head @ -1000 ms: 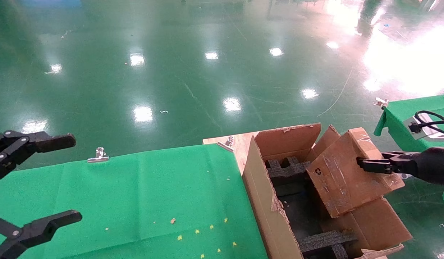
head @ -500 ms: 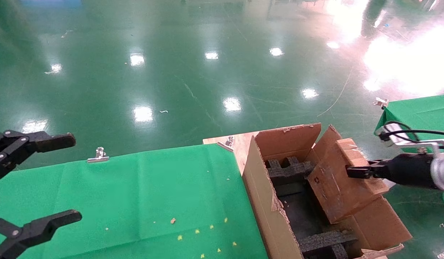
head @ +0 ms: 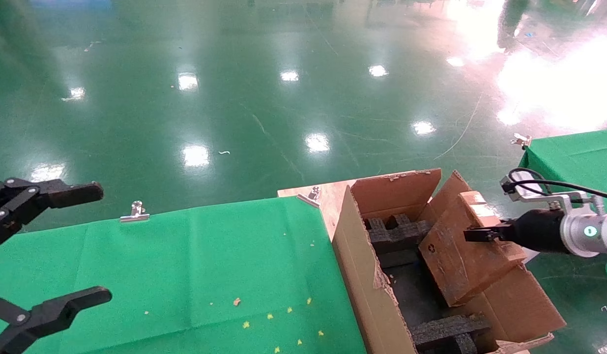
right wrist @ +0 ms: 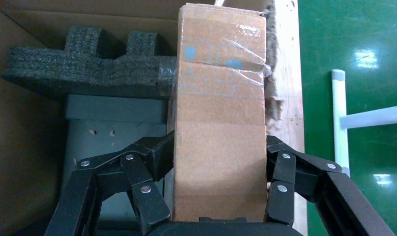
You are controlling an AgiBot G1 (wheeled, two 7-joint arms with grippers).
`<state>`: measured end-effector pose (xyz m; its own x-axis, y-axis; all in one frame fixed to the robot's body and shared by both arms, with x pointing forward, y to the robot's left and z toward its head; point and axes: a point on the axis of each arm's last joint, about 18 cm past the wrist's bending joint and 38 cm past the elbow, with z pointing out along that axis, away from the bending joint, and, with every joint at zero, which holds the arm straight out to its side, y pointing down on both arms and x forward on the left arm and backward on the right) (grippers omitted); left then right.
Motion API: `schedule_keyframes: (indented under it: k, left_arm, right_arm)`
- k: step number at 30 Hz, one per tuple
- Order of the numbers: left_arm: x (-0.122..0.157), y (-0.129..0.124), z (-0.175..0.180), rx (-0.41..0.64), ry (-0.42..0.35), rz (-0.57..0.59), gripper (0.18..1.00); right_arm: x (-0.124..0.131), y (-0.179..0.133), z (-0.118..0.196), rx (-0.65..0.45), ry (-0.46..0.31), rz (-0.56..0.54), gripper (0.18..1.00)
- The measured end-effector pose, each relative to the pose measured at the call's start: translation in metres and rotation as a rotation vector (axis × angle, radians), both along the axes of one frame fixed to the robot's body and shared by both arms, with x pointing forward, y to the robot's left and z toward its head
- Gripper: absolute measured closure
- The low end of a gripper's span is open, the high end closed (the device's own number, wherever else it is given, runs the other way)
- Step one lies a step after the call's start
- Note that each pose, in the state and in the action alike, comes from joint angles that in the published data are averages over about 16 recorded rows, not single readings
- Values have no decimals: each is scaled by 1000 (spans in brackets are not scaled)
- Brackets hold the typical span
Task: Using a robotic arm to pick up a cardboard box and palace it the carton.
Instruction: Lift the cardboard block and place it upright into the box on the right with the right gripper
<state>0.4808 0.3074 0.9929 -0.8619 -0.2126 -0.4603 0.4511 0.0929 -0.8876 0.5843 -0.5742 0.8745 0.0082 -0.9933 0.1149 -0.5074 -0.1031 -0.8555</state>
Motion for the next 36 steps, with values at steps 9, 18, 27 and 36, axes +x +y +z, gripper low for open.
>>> schedule_keyframes:
  k: [9,18,27,36]
  left_arm:
    - [0,0,0,0,0,0,184]
    - [0,0,0,0,0,0,184]
    - [0,0,0,0,0,0,184]
    - [0,0,0,0,0,0,184]
  right_arm:
    - [16,8,-13,-13,16,-19,856]
    - [28,14,-27,-29,40,-20,859]
    - [36,19,-44,-36,65,-15,860]
    - [44,24,-62,-42,90,-7,862]
